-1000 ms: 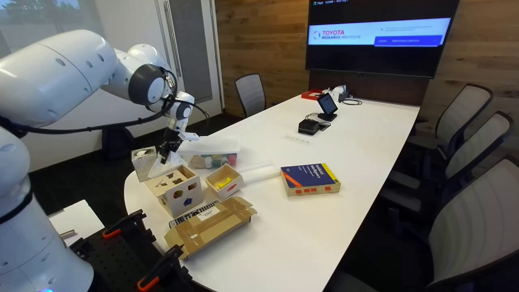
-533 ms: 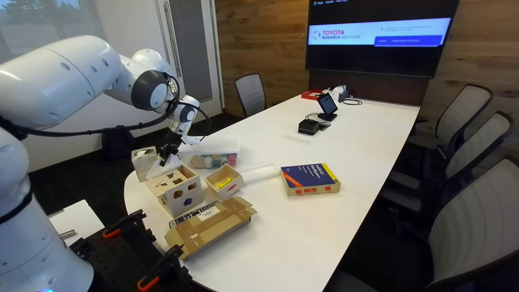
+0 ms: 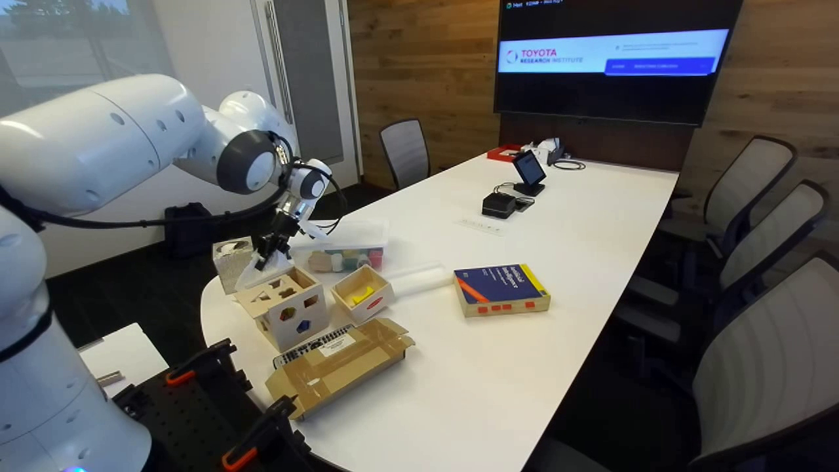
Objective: Wipe the cardboard box with the napkin
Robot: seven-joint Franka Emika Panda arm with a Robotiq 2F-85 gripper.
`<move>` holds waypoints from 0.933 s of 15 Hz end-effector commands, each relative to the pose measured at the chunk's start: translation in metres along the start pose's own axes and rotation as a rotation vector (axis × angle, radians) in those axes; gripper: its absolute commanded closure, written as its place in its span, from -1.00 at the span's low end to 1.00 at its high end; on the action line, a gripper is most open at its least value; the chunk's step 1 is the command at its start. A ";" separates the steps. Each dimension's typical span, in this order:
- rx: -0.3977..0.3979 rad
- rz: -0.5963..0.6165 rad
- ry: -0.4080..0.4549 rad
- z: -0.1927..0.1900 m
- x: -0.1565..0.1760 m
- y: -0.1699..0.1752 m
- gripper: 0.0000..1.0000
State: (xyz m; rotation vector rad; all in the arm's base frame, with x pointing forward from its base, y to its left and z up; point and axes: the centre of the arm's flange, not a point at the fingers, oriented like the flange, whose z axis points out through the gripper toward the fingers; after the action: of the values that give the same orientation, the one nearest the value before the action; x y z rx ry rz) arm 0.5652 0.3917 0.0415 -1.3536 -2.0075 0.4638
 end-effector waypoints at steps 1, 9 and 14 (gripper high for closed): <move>0.011 -0.002 0.006 -0.015 -0.001 0.019 0.06; -0.023 0.051 -0.045 -0.042 -0.010 0.018 -1.00; -0.228 0.200 -0.045 -0.087 -0.026 -0.002 -1.00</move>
State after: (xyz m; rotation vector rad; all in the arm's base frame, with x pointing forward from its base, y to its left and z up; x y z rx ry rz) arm 0.6179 0.3727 0.0670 -1.5370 -2.0156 0.4167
